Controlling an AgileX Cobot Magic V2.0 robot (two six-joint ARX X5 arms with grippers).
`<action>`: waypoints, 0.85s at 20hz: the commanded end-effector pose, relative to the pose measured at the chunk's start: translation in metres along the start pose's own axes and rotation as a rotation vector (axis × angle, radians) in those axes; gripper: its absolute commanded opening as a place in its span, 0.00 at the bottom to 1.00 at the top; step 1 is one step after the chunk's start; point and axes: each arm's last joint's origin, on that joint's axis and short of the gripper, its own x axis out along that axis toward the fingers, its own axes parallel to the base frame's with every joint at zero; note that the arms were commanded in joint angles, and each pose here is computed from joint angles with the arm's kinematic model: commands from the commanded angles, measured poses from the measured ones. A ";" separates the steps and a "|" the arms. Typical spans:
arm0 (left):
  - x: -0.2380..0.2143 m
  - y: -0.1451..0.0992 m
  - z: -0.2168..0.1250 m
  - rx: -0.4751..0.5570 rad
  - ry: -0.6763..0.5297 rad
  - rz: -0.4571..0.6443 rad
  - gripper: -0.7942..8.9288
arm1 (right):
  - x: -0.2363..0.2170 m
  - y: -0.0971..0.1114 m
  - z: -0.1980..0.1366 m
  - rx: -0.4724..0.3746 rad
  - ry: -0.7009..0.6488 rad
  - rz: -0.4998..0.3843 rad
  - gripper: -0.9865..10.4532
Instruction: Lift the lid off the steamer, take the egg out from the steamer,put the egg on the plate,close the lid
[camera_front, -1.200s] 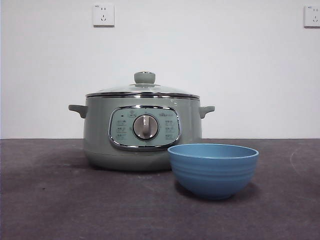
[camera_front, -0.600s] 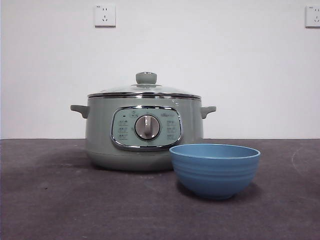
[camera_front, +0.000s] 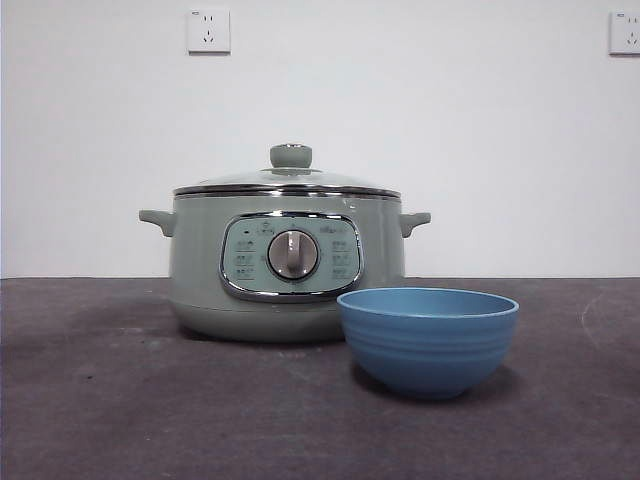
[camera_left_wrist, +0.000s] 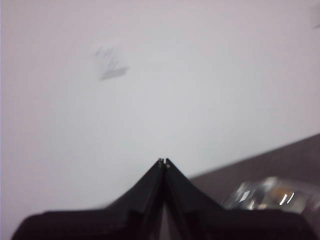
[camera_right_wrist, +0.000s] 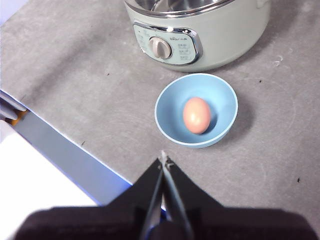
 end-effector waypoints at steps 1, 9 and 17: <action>-0.010 -0.007 -0.051 -0.002 0.067 0.037 0.08 | 0.003 -0.001 -0.002 -0.003 0.008 -0.002 0.09; -0.030 -0.028 -0.171 -0.062 0.216 0.088 0.08 | 0.003 -0.001 -0.002 -0.003 0.008 -0.002 0.09; -0.034 -0.037 -0.225 -0.132 0.221 0.147 0.08 | 0.003 -0.001 -0.002 -0.003 0.008 -0.002 0.09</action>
